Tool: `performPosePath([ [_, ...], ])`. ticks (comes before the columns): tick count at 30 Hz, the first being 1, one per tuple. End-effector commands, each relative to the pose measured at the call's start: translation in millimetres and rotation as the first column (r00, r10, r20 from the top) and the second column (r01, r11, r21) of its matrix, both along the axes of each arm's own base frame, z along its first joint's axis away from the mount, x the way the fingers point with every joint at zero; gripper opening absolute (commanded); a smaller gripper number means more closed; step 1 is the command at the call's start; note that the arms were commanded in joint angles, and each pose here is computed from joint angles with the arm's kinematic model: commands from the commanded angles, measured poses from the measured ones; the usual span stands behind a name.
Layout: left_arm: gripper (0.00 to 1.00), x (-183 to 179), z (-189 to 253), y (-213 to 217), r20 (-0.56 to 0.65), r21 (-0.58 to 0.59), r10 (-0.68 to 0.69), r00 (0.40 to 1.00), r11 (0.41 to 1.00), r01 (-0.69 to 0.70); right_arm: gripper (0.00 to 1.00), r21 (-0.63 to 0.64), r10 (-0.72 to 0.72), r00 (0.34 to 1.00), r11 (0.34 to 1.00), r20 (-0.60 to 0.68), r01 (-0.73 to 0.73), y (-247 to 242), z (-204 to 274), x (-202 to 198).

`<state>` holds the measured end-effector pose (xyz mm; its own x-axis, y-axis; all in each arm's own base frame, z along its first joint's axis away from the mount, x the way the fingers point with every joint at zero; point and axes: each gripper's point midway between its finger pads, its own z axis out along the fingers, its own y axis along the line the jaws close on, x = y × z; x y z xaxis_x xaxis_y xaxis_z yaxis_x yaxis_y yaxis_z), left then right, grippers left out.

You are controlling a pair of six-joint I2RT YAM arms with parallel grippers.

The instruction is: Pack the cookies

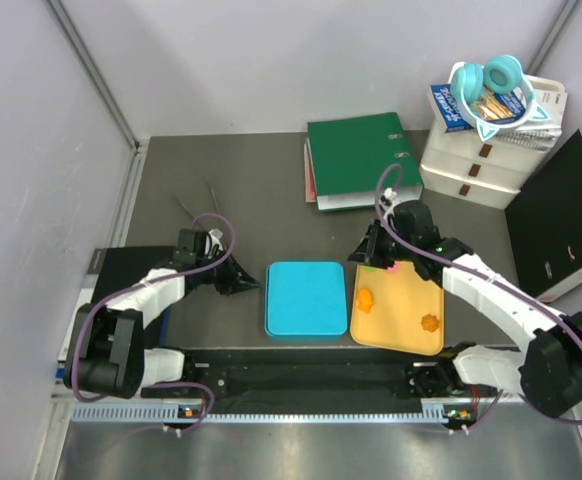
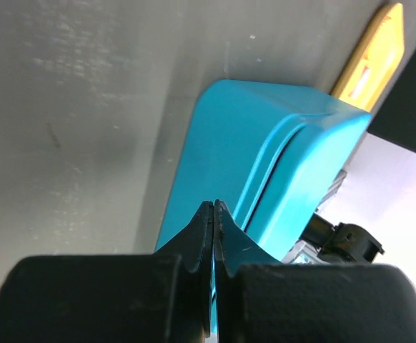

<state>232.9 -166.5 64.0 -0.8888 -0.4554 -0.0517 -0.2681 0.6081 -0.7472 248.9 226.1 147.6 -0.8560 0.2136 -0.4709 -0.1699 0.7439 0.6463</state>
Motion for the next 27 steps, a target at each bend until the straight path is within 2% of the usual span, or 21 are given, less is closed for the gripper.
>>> performPosePath([
  [1, 0.0, 9, -5, 7, -0.002, 0.049, 0.02, 1.0, 0.999, -0.02, 0.03, -0.161, -0.079, 0.993, 0.985, -0.089, 0.064, -34, -42, -7],
  [6, 0.0, 5, -15, 10, -0.026, 0.08, 0.018, 1.0, 0.997, -0.016, 0.0, -0.173, -0.075, 0.98, 0.984, -0.184, 0.043, -38, -83, -29],
  [11, 0.0, 1, -22, 12, -0.044, 0.094, 0.011, 0.999, 0.996, -0.006, 0.0, -0.152, -0.045, 0.978, 0.988, -0.203, 0.014, -33, -92, -33],
  [27, 0.0, -3, -16, 6, -0.027, 0.047, -0.016, 0.999, 0.999, 0.017, 0.0, -0.029, 0.118, 0.973, 0.992, -0.198, -0.126, 10, -82, -37],
])
